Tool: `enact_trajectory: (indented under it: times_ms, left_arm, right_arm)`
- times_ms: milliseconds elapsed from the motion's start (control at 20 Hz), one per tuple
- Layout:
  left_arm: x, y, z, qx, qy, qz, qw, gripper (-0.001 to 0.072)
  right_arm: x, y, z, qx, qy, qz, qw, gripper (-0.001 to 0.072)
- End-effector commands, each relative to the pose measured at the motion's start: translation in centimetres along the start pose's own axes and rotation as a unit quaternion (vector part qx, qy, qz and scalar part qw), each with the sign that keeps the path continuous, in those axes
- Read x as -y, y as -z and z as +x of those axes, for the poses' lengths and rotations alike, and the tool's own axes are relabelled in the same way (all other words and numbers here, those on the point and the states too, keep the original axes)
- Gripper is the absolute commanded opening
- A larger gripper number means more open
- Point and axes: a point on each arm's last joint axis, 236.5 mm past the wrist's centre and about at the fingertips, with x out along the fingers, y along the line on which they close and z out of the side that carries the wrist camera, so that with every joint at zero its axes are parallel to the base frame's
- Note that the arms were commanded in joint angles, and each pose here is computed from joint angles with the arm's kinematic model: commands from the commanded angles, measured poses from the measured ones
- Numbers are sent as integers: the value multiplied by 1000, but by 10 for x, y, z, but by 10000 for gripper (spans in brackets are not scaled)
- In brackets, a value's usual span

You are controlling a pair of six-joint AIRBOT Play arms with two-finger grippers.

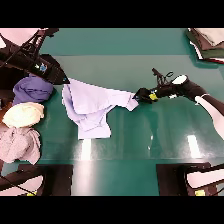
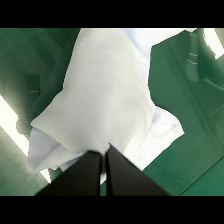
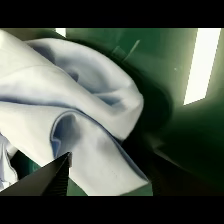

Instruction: Fold the shirts.

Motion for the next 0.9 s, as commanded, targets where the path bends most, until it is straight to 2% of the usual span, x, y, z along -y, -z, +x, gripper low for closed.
enact_trajectory:
  times_ms: [0, 50, 100, 150, 200, 250, 400, 550, 700, 850]
  left_arm:
    - [0, 0, 0, 1, 0, 0, 1000, 24]
    - [0, 0, 0, 1, 1, -1, 1000, 24]
    - [1, 0, 0, 1, 2, -1, 1000, 24]
    - [1, 0, 0, 1, 3, -3, 1000, 23]
    - [1, 0, 0, 1, 3, -9, 1000, 24]
    - [1, -1, 0, 2, 3, -11, 1000, 23]
    - [3, -13, -14, 23, -7, -4, 1000, 23]
    - [18, -58, -73, 109, -30, 27, 993, 23]
    - [53, -97, -159, 218, -52, 74, 972, 23]
    - [98, -101, -225, 308, -46, 113, 943, 23]
  right_arm:
    - [3, -11, 15, 25, 3, 2, 1000, 550]
    - [1, -13, 18, 31, 7, -3, 1000, 490]
    - [-2, -15, 22, 38, 10, -9, 999, 358]
    - [-6, -15, 26, 43, 13, -15, 999, 276]
    - [-10, -14, 30, 44, 14, -25, 999, 131]
    - [-16, -12, 31, 43, 13, -49, 998, 16]
    - [-53, -29, -9, 92, 4, -119, 989, 15]
    - [-114, -64, -118, 209, -3, -190, 959, 14]
    - [-198, -69, -261, 338, 10, -293, 894, 14]
    - [-264, -37, -375, 430, 28, -347, 833, 13]
